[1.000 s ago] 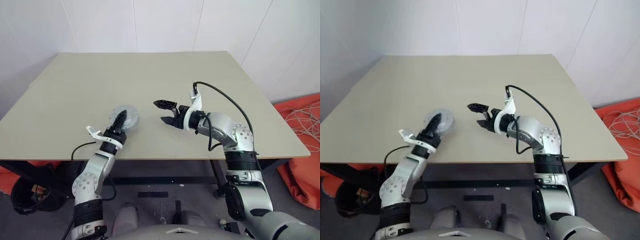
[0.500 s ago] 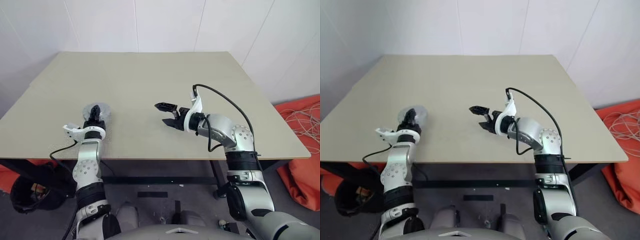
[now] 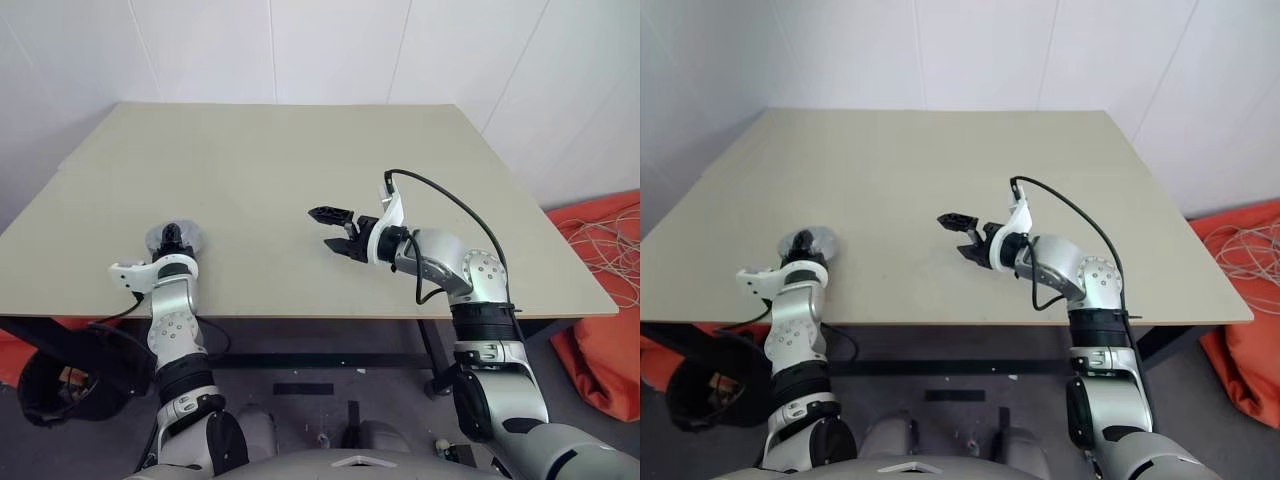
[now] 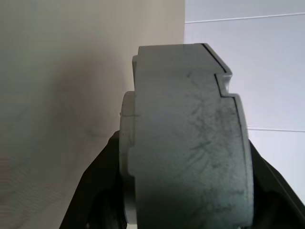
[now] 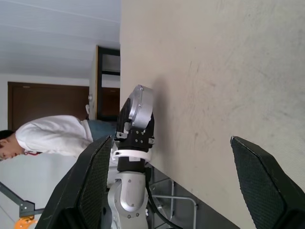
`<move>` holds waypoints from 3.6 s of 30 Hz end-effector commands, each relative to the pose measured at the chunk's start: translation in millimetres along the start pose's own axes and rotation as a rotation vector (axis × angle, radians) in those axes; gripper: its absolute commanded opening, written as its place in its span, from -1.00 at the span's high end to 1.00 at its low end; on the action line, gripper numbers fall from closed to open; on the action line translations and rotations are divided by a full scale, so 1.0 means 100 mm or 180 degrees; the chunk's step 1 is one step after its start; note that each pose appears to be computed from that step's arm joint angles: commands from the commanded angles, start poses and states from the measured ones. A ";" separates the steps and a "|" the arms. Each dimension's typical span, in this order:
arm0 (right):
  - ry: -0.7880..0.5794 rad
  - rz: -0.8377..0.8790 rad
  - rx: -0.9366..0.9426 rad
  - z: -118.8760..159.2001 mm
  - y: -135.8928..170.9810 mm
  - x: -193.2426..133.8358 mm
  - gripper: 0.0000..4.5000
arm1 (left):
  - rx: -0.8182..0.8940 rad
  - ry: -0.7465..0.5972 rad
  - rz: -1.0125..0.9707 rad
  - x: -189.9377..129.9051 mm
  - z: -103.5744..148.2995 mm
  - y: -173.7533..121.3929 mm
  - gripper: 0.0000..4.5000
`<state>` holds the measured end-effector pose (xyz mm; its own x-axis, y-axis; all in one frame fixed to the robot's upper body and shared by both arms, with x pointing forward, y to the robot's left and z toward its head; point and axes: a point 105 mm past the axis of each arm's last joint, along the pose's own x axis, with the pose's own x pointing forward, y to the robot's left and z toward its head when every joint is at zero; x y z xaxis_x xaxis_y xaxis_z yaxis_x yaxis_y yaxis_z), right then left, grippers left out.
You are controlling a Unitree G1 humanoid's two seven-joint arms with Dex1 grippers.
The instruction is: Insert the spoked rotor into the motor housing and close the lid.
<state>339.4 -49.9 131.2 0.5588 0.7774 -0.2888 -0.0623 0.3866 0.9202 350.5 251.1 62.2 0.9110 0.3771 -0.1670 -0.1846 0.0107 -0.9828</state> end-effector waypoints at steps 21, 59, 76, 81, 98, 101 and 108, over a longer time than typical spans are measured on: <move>0.0007 0.0102 -0.0060 -0.03 0.09 -0.02 -1.00 | 0.0283 -0.0141 0.0452 -0.14 0.03 0.08 -0.98; -0.0830 -0.0030 -0.2600 0.08 0.09 -0.10 -1.00 | 0.3711 0.0715 -0.1712 -0.77 -0.49 -0.65 -0.98; -0.2177 -0.0993 -0.4269 0.30 -0.52 -0.61 -1.00 | 0.4590 -0.0088 -0.1877 -0.89 -0.26 -0.42 -0.98; -0.2074 -0.0939 -0.4162 0.25 -0.58 -0.58 -1.00 | 0.4597 -0.0106 -0.1821 -0.92 -0.23 -0.42 -0.98; -0.1917 -0.0928 -0.3842 0.32 -0.63 -0.52 -1.00 | 0.4617 -0.0072 -0.1791 -0.89 -0.28 -0.43 -0.98; -0.1906 -0.0933 -0.3839 0.32 -0.64 -0.52 -1.00 | 0.4628 -0.0073 -0.1804 -0.89 -0.29 -0.43 -0.98; -0.1995 -0.0909 -0.3922 0.32 -0.60 -0.54 -1.00 | 0.4661 0.0015 -0.1848 -0.90 -0.32 -0.41 -0.98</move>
<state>337.1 -126.1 80.9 0.9178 0.3954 -0.0346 -0.3967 0.9170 -0.0428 287.2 188.5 101.5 0.9900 0.0097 0.1411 -0.0093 1.0000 -0.0033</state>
